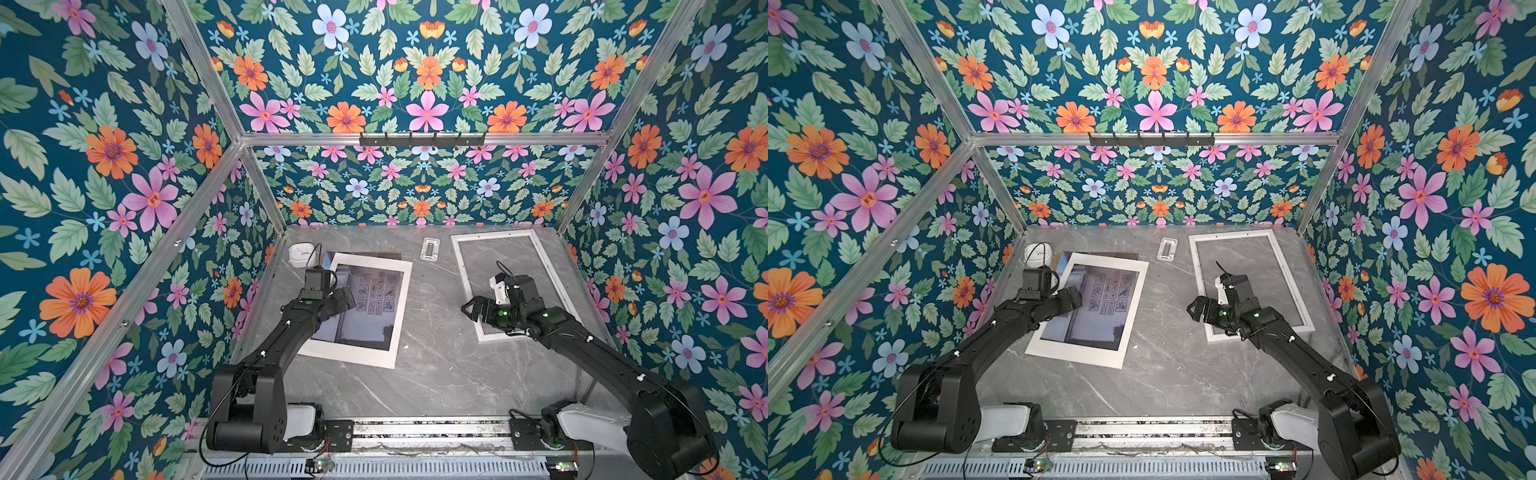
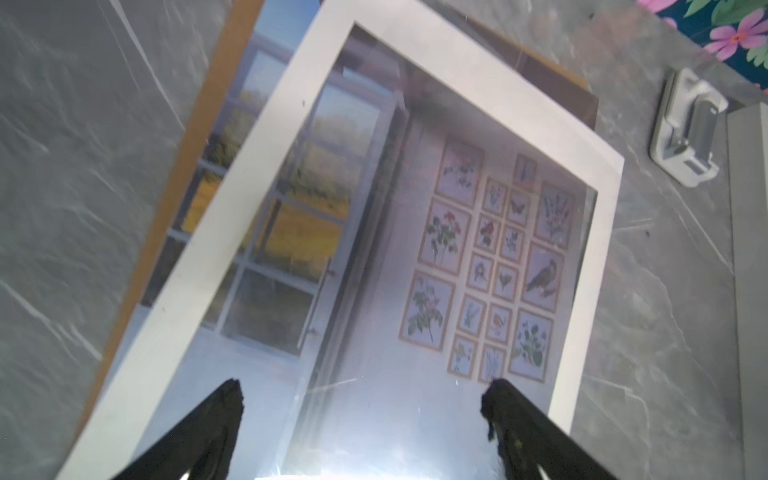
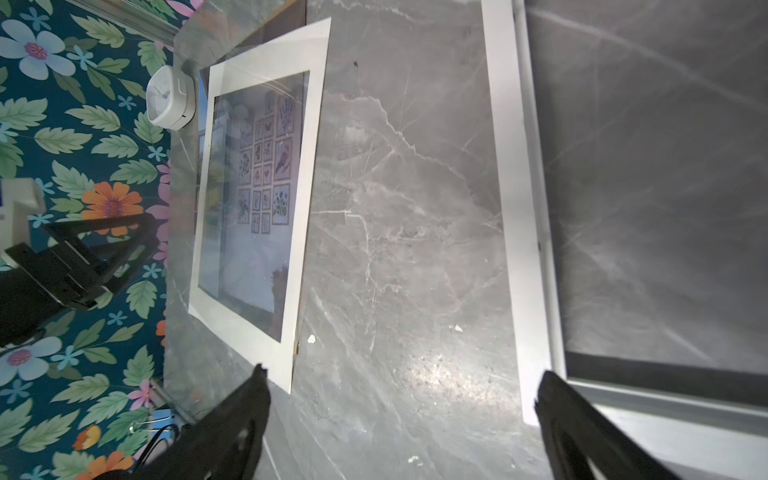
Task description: Put the photo into the frame
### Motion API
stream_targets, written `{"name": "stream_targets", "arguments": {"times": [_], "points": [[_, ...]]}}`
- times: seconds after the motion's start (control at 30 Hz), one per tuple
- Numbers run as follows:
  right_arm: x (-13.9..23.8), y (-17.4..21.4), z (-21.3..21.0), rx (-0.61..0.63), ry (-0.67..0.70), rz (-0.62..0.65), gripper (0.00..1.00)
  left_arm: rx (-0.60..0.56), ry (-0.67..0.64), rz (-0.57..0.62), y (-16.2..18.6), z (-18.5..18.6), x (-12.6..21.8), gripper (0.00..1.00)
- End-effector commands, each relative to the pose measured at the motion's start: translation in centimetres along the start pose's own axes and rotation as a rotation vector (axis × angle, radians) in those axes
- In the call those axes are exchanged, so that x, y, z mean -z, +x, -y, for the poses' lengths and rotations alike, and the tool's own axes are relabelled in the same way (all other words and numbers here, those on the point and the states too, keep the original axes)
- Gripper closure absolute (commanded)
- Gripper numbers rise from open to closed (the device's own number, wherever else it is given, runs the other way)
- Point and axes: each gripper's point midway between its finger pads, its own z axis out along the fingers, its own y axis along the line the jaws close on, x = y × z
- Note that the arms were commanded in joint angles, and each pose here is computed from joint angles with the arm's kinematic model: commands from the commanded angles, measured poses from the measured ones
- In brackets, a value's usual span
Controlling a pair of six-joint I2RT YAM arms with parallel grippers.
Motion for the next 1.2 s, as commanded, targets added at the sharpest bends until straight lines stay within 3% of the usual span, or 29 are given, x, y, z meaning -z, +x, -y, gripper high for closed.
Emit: {"name": "stream_targets", "arguments": {"times": [0.0, 0.2, 0.5, 0.7, 1.17], "points": [[-0.5, 0.6, -2.6, -0.045, -0.145, -0.038, 0.01, 0.047, 0.067, -0.091, 2.7, 1.0, 0.4, 0.04], [-2.1, 2.1, -5.1, -0.041, -0.240, -0.116, 0.04, 0.041, 0.079, -0.180, 6.2, 1.1, -0.4, 0.05], [-7.9, 6.3, -8.9, 0.035, -0.228, -0.249, 0.05, 0.079, 0.099, -0.240, 9.2, 1.6, -1.2, 0.05], [-11.7, 8.1, -8.7, -0.040, -0.246, -0.315, 0.07, 0.112, 0.100, -0.264, 10.7, 1.8, -1.3, 0.05], [-14.4, 7.9, -8.5, -0.127, -0.280, -0.307, 0.10, 0.108, 0.145, -0.324, 13.5, 4.3, -1.5, 0.05]]}}
